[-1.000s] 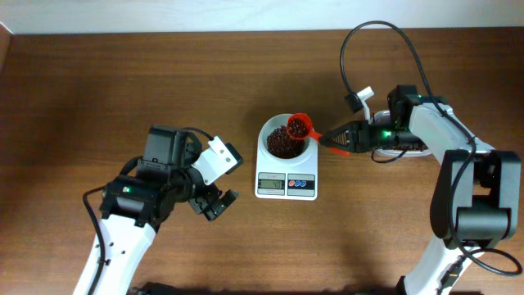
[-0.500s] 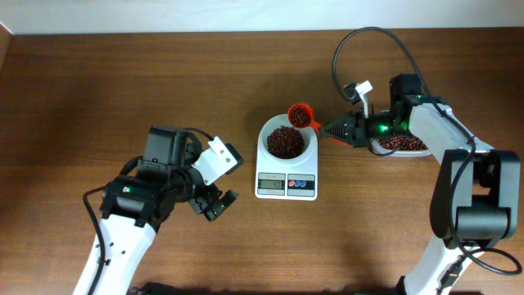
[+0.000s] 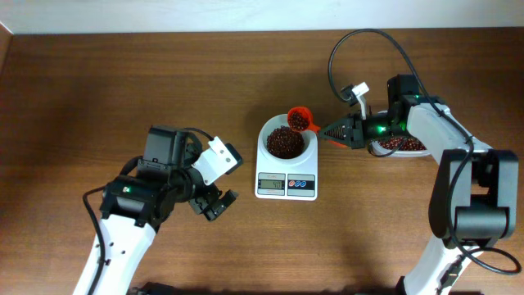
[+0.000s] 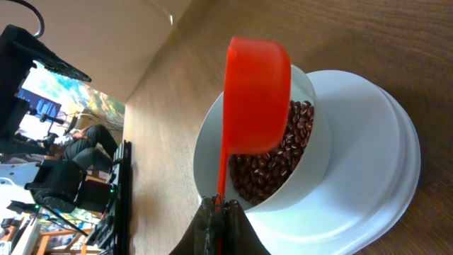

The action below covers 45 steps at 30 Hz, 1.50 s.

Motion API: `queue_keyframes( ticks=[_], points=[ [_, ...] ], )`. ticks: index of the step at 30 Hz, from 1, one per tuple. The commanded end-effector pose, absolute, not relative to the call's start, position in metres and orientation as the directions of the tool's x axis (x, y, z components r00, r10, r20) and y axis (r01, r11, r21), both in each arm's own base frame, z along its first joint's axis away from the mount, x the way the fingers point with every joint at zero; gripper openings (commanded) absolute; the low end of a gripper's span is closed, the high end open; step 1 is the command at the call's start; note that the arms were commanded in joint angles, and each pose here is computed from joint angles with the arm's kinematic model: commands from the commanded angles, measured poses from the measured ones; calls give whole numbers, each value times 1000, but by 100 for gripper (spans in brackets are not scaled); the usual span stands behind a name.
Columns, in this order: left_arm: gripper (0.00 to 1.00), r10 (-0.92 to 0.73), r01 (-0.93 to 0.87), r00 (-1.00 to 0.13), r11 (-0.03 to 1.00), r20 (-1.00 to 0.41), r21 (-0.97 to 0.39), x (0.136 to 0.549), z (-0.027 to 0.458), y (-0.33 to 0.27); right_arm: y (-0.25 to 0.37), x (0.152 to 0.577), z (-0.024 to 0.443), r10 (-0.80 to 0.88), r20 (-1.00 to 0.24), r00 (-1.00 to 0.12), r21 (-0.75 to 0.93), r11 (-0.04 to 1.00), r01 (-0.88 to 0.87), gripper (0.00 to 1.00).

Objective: Scoop and weigh 50g on scale
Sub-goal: 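Tilt the scoop slowly to trickle beans into the bowl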

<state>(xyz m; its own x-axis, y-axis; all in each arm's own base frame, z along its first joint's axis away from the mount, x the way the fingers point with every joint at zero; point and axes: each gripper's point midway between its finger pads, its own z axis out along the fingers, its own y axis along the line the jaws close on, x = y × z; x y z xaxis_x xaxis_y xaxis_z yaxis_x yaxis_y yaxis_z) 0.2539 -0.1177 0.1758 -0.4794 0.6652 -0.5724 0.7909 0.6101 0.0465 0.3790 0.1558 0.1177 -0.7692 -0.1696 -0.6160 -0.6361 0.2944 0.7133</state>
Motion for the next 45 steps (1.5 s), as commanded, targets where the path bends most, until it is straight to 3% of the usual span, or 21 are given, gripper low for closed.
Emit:
queue_keyframes(
  ticks=[1, 17, 19, 20, 21, 22, 24, 25, 27, 40, 41, 42, 43, 44, 45],
  points=[
    [99, 668, 793, -459, 605, -586, 68, 256, 183, -117, 161, 379, 126, -164, -630, -759, 712, 268, -649, 4],
    [99, 668, 793, -459, 605, -586, 68, 256, 183, -117, 161, 379, 126, -164, -629, -760, 713, 268, -648, 4],
    [99, 668, 793, -459, 605, -586, 68, 256, 183, -117, 165, 377, 143, -112, -658, -744, 723, 182, -667, 4],
    [99, 668, 793, -459, 605, -586, 68, 256, 183, -117, 159, 380, 119, -191, -640, -744, 685, 297, -666, 4],
    [99, 668, 793, -459, 605, -586, 68, 256, 183, -117, 157, 381, 114, -196, -606, -771, 700, 331, -633, 4],
    [99, 668, 793, -459, 605, -586, 68, 256, 183, -117, 158, 381, 117, -184, -606, -774, 709, 316, -630, 4],
    [99, 668, 793, -459, 605, -586, 68, 256, 183, -117, 167, 377, 151, -83, -646, -759, 745, 149, -650, 4],
    [99, 668, 793, -459, 605, -586, 68, 256, 183, -117, 168, 376, 156, -74, -678, -731, 721, 122, -682, 4],
    [99, 668, 793, -459, 605, -586, 68, 256, 183, -117, 159, 382, 113, -197, -587, -785, 708, 345, -616, 4],
    [99, 668, 793, -459, 605, -586, 68, 256, 183, -117, 161, 382, 118, -182, -597, -782, 717, 317, -621, 4],
    [99, 668, 793, -459, 605, -586, 68, 256, 183, -117, 164, 380, 132, -141, -610, -779, 740, 250, -625, 4],
    [99, 668, 793, -459, 605, -586, 68, 256, 183, -117, 168, 376, 160, -60, -672, -738, 731, 106, -674, 4],
    [99, 668, 793, -459, 605, -586, 68, 256, 183, -117, 166, 378, 149, -98, -692, -715, 700, 155, -698, 4],
    [99, 668, 793, -459, 605, -586, 68, 256, 183, -117, 159, 380, 121, -187, -634, -751, 692, 296, -658, 4],
    [99, 668, 793, -459, 605, -586, 68, 256, 183, -117, 158, 380, 117, -192, -609, -769, 703, 317, -636, 4]
  ],
)
